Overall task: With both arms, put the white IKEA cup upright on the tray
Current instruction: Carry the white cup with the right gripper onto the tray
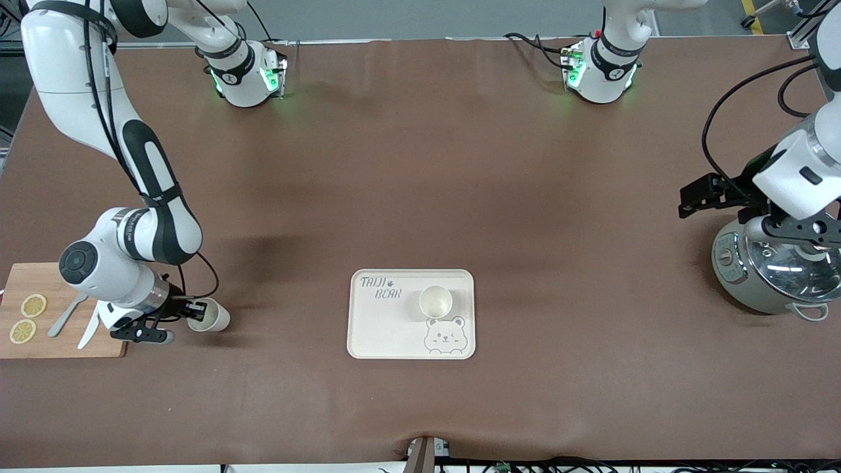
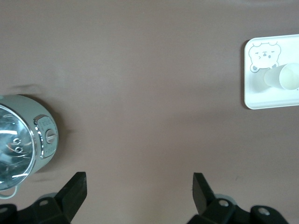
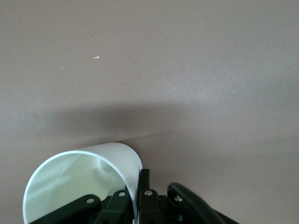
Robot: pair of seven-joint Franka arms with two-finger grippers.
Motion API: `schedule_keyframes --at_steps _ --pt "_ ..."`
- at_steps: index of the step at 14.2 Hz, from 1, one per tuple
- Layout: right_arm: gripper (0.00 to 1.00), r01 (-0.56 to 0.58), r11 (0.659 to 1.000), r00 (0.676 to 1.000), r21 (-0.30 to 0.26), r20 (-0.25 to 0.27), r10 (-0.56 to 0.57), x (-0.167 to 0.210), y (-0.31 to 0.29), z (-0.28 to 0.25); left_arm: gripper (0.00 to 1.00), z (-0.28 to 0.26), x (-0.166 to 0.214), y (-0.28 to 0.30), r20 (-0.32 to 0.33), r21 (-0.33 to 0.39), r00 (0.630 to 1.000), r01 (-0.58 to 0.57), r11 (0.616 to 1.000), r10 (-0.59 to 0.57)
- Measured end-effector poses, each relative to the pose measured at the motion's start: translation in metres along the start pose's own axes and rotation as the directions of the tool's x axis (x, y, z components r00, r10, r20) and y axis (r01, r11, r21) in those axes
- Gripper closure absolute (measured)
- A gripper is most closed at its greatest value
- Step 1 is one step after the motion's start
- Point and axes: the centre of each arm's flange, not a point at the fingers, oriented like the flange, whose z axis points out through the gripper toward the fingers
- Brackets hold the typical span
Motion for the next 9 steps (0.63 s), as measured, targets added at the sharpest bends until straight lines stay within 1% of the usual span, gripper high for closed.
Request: schedule_keyframes --at_steps 5,7,9 --pt "0.96 0.001 1.0 1.0 0.001 -0.002 -0.001 0.003 -0.001 -0.004 0.0 -0.01 -0.009 0.0 -0.003 0.006 1.0 -0.004 1.0 0.004" --pt "0.96 0.004 1.0 1.0 0.009 0.031 -0.004 0.009 -0.004 -0.014 0.0 -0.009 -0.009 -0.002 -0.001 0.007 1.0 -0.006 1.0 0.006" --pt "0.96 -0.026 0.999 0.997 0.028 0.067 0.024 0.024 -0.012 -0.042 0.0 -0.01 -0.009 -0.005 -0.002 0.007 0.999 -0.032 0.999 0.032"
